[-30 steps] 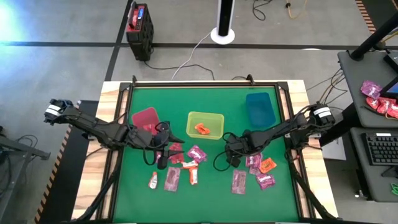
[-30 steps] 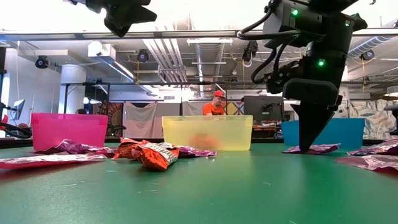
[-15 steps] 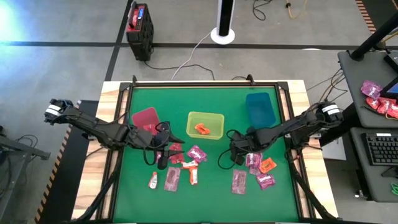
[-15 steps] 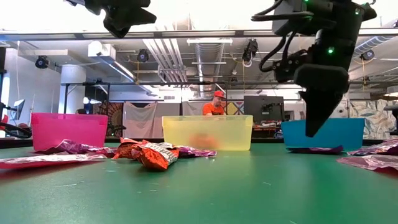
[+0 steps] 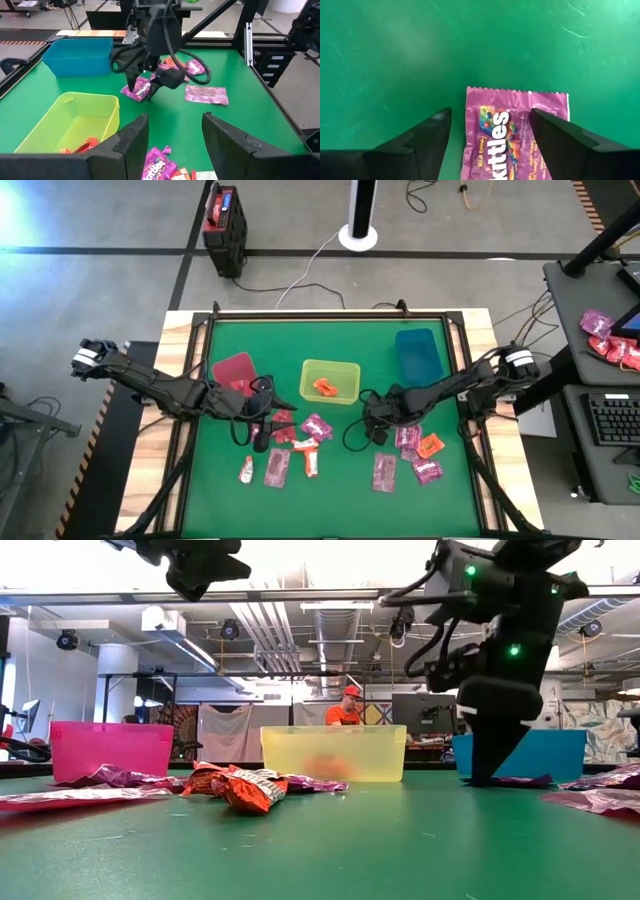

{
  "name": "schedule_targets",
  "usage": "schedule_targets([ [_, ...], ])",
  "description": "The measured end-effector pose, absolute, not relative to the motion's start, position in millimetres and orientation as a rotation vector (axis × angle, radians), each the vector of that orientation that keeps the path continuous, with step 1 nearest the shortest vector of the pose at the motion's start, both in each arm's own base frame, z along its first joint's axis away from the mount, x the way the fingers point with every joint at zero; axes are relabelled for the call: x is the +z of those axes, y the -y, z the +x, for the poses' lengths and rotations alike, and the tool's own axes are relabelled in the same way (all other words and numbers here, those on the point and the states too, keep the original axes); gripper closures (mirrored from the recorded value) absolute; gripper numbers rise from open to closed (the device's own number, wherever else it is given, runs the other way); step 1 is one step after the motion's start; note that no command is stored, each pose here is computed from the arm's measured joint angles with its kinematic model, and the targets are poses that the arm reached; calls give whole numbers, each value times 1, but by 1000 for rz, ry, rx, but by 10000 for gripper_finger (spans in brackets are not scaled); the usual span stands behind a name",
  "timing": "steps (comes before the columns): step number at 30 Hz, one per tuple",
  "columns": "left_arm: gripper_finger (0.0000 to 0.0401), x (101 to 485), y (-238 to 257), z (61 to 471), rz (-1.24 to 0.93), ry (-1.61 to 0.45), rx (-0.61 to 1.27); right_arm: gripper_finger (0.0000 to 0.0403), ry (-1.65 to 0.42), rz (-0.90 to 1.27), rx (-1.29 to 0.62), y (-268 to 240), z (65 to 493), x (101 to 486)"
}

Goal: Sort candy by brand, put in halloween buckets
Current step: Put the purple candy into the blue bin

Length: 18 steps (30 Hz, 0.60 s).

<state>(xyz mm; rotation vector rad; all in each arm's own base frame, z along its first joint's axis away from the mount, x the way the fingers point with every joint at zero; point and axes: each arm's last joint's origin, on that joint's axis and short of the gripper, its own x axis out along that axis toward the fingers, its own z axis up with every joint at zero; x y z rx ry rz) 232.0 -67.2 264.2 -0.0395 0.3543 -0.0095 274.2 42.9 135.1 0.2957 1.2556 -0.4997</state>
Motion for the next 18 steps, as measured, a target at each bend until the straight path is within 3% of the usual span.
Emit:
schedule_targets([
  [3,233,264,67,232,-38,-355,-9,139,-1272,282,-511,-43,276,129],
  [6,233,264,67,232,-39,-355,-9,171,-1293,283,-515,-44,276,123],
  [15,233,263,67,232,-37,-357,-9,357,-1298,285,-507,-44,278,120],
  [18,233,263,67,232,-37,-357,-9,386,-1286,272,-503,-44,277,124],
])
